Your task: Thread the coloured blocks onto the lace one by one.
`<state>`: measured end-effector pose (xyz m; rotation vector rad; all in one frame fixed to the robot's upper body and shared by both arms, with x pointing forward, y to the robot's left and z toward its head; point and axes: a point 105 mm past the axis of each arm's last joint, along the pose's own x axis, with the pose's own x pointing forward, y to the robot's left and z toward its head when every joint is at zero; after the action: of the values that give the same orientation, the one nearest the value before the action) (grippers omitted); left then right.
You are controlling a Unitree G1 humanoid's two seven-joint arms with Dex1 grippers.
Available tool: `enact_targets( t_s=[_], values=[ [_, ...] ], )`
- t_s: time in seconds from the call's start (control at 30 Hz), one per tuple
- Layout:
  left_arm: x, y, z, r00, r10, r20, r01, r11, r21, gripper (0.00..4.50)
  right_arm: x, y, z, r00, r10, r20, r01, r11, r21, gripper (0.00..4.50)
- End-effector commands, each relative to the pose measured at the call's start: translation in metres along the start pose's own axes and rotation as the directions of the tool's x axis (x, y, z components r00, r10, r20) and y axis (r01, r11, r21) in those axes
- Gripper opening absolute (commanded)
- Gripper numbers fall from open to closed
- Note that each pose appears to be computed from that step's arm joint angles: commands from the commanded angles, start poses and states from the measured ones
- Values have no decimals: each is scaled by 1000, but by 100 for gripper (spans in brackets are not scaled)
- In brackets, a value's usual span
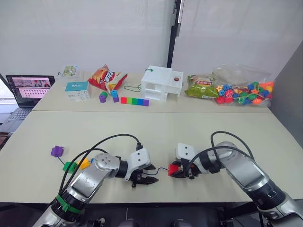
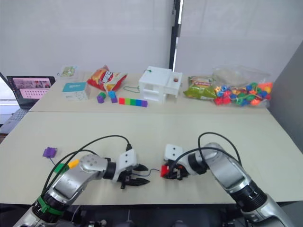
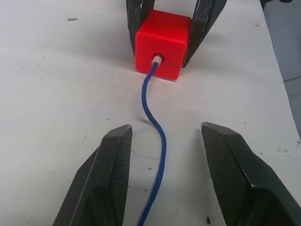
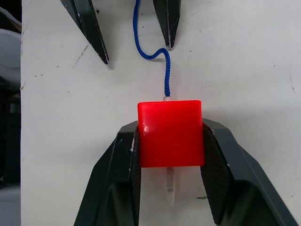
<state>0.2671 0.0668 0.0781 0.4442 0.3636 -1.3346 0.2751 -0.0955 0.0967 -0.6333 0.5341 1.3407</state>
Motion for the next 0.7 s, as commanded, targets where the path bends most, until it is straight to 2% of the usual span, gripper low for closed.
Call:
enact_targets(
  t_s=[0.03, 0.1, 0.13, 0.23, 0.47, 0.6, 0.7],
  values=[
    [6, -4, -15, 999, -7, -34, 6, 1000, -20, 166, 4, 9, -3, 999, 41, -3, -41, 999, 14, 120],
    [8, -4, -12, 1000, -8, -20, 8, 1000, -12, 113, 3, 9, -3, 999, 39, -4, -39, 999, 13, 120],
    [9, -3, -11, 1000, -7, -17, 6, 1000, -5, 57, 3, 8, -3, 999, 39, -4, -39, 999, 13, 120],
    [13, 1, -5, 1000, -1, 3, 1, 1000, 21, 7, 3, 8, -3, 999, 36, -4, -36, 999, 12, 120],
    [20, 4, 14, 999, -25, 44, 21, 997, 73, 7, 4, 7, -1, 1000, 30, -1, -30, 1000, 6, 120],
    [26, 4, 36, 995, -43, 91, 33, 993, 112, 7, 9, 6, 4, 1000, 31, 7, -31, 999, -9, 120],
    [27, 5, 37, 995, -42, 91, 32, 993, 112, 7, 11, 7, 6, 999, 33, 10, -33, 999, -12, 120]
  ],
)
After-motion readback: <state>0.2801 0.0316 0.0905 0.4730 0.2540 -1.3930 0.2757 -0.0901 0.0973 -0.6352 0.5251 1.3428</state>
